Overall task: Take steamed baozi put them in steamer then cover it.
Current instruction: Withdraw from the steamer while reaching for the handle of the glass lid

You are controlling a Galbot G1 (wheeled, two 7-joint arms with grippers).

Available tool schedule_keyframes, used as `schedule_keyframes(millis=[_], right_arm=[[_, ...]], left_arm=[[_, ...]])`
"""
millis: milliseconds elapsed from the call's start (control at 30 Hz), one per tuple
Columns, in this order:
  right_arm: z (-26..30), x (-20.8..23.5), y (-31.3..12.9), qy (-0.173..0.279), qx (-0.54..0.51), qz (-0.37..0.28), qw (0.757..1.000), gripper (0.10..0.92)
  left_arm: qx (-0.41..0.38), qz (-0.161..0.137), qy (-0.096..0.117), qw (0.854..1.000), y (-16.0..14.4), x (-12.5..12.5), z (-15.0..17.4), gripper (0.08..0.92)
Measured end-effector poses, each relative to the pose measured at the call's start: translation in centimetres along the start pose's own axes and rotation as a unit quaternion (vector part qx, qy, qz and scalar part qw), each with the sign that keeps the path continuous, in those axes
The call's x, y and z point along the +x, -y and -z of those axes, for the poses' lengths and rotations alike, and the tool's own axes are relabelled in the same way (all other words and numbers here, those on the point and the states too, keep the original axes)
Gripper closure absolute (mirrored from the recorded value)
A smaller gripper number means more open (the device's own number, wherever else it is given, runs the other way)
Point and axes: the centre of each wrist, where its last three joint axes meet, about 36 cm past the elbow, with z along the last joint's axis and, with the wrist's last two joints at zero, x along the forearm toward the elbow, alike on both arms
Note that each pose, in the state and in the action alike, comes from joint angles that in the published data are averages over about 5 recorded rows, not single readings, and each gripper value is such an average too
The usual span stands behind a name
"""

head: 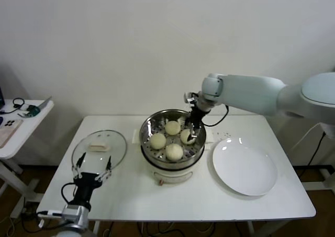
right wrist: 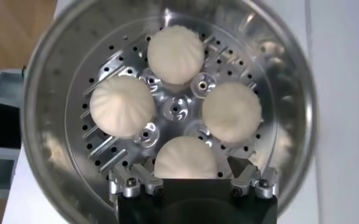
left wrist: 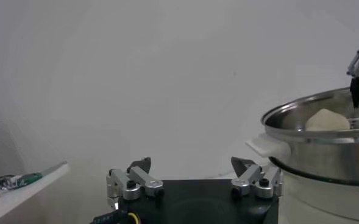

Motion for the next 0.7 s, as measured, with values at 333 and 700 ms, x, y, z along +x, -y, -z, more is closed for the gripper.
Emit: schedule_keyframes(millis=[333,700], right_arm=[[-4.2,3.0,-2.0,0.106,0.011,-0.098,0.989,0.2],[-11.1,1.0,-7.1,0.264,-0.045,-0.271,0.925,0.2]], left_arm=[[-0.007,0.0,0.002,1.0,0.2,0.0,-0.1,0.177],[-0.013,0.003,0.018,1.0,0.7,-0.1,0.8,0.177]])
